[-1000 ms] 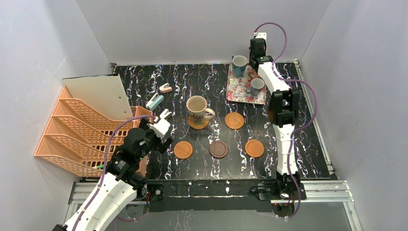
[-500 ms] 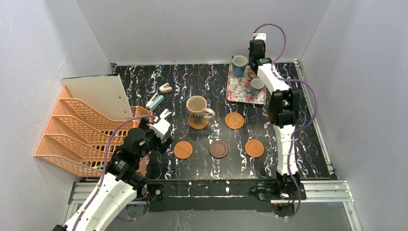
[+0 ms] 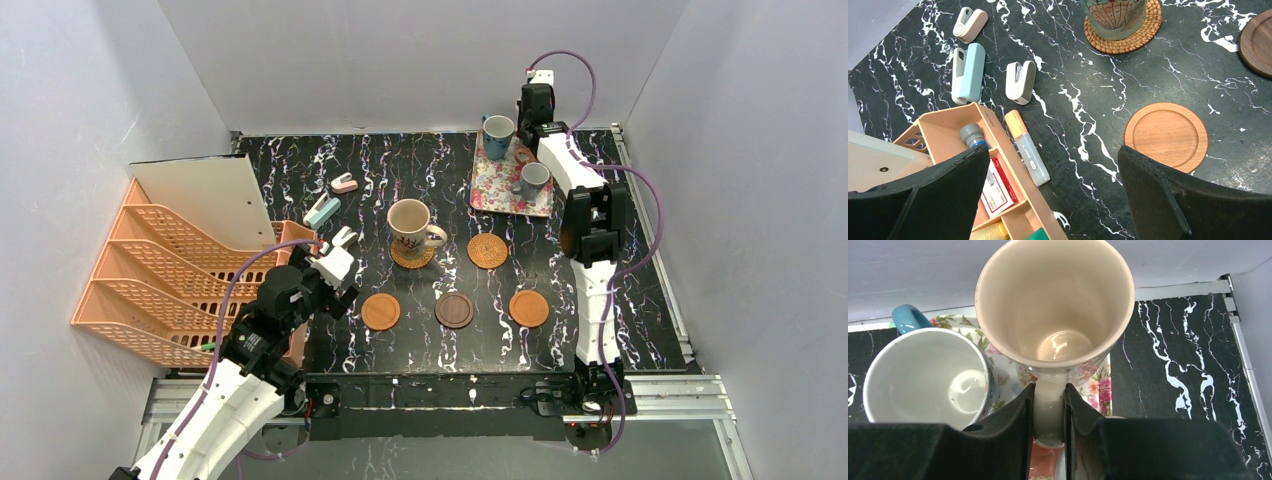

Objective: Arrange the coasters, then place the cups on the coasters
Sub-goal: Pick up the cup from the tray, then place the cup at the center of the board.

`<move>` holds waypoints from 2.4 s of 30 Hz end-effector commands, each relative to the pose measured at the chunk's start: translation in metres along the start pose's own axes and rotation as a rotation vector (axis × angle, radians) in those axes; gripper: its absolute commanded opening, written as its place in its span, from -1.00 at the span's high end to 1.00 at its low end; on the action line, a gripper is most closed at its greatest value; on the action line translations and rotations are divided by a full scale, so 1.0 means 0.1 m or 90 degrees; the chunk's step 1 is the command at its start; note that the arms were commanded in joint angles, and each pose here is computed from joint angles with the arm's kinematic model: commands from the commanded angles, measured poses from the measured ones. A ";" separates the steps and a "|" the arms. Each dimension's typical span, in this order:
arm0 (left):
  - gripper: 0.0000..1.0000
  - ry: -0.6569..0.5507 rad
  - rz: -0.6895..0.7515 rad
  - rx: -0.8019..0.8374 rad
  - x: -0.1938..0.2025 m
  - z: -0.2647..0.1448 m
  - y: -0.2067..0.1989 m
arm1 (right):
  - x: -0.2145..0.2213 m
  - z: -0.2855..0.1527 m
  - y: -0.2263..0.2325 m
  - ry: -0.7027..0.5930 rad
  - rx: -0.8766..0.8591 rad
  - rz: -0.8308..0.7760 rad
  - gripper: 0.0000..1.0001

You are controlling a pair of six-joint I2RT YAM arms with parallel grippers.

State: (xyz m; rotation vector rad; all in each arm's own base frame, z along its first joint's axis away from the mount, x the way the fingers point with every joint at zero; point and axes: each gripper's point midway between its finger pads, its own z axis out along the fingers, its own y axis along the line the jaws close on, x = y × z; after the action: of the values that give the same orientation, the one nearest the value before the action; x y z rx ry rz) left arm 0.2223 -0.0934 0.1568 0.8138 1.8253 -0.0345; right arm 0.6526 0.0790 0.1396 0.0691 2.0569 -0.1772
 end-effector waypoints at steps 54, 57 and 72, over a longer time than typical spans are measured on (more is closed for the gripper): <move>-0.96 0.013 0.003 -0.009 0.07 -0.01 0.03 | -2.14 -1.65 -0.37 -0.330 -0.035 0.074 0.97; -0.96 0.013 0.001 -0.009 0.07 -0.02 0.03 | -2.21 -1.76 -0.44 -0.351 -0.021 0.075 0.97; -0.96 0.009 0.000 0.000 0.06 -0.02 0.01 | -1.96 -2.46 -1.53 -0.466 0.026 0.081 0.97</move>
State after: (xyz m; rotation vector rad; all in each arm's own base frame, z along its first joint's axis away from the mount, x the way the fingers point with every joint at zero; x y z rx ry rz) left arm 0.2239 -0.0893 0.1569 0.8053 1.8293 -0.0184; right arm 0.5439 0.0109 0.3072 0.0391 1.7089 -0.1891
